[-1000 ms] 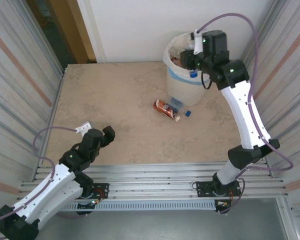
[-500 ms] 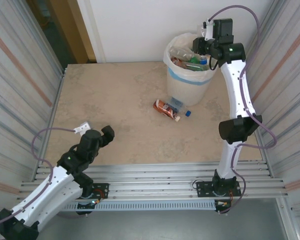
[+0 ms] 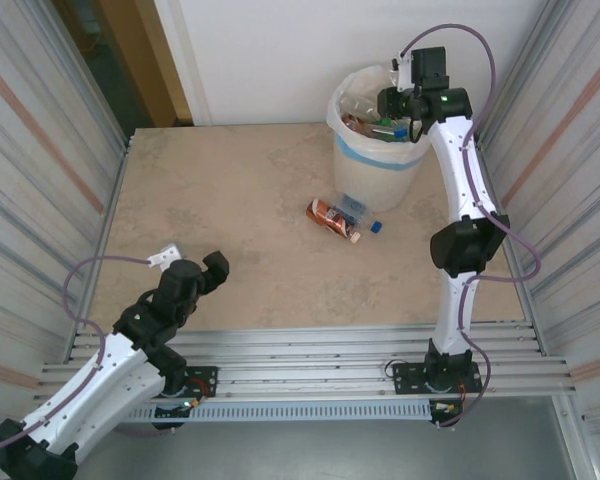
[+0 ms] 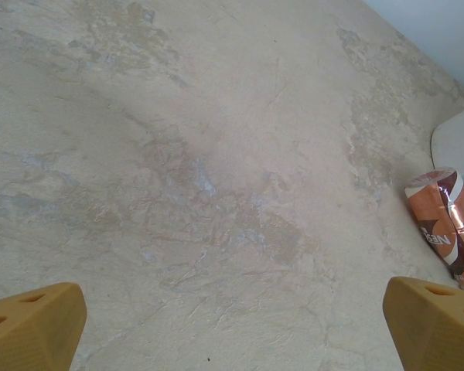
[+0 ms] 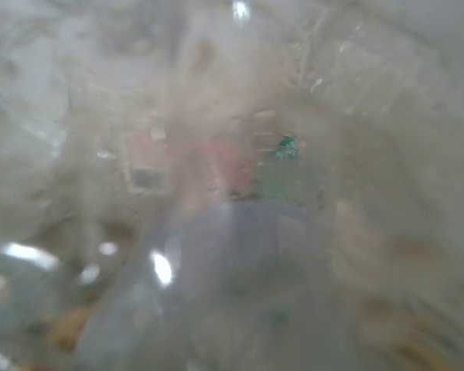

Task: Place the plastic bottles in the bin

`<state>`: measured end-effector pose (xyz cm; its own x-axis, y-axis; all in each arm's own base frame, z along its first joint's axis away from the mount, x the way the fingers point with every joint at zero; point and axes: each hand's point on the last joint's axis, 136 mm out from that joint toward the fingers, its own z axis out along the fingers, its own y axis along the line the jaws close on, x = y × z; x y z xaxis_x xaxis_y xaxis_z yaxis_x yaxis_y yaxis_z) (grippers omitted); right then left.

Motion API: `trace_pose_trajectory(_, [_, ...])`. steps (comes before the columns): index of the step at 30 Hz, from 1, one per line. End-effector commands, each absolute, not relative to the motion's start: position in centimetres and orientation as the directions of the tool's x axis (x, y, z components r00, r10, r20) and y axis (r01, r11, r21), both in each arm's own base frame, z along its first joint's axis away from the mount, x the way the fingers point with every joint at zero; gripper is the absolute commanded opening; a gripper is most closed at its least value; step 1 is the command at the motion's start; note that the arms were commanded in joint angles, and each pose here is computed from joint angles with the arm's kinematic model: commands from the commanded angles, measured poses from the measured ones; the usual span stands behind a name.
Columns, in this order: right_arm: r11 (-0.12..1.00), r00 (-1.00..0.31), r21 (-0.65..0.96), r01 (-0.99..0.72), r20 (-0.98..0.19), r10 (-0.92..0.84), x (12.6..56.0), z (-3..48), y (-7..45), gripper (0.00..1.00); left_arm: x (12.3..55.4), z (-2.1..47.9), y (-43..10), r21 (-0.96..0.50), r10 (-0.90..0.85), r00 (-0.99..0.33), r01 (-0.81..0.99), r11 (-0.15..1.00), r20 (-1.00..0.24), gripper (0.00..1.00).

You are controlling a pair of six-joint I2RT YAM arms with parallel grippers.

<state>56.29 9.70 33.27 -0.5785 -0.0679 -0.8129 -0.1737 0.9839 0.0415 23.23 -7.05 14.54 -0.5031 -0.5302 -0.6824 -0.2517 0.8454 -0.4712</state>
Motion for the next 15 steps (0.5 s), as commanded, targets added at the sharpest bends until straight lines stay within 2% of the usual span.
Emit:
trace_pose_trajectory(1, [0.983, -0.568, -0.025, -0.183, -0.813, -0.126, 56.2, 33.6, 9.7, 0.53, 23.4, 15.7, -6.9, -0.488, -0.546, -0.482, -0.254, 0.835, -0.685, 0.99])
trace_pose_trajectory(3, [0.983, -0.569, -0.038, -0.182, -0.811, -0.137, 56.1, 33.5, 9.7, 0.68, 23.5, 15.7, -6.9, -0.486, -0.546, -0.482, -0.255, 0.836, -0.685, 0.99])
trace_pose_trajectory(7, [0.981, -0.557, -0.057, -0.186, -0.816, -0.153, 55.9, 34.1, 10.0, 0.8, 23.6, 15.7, -6.9, -0.484, -0.545, -0.484, -0.256, 0.837, -0.685, 0.99])
trace_pose_trajectory(12, [0.979, -0.53, -0.057, -0.193, -0.834, -0.153, 55.5, 35.4, 10.4, 0.81, 23.6, 15.8, -6.9, -0.473, -0.536, -0.487, -0.257, 0.843, -0.69, 0.99])
trace_pose_trajectory(15, [0.978, -0.518, -0.045, -0.202, -0.843, -0.146, 55.3, 36.1, 10.7, 0.75, 23.6, 15.7, -6.9, -0.474, -0.536, -0.488, -0.256, 0.842, -0.689, 0.99])
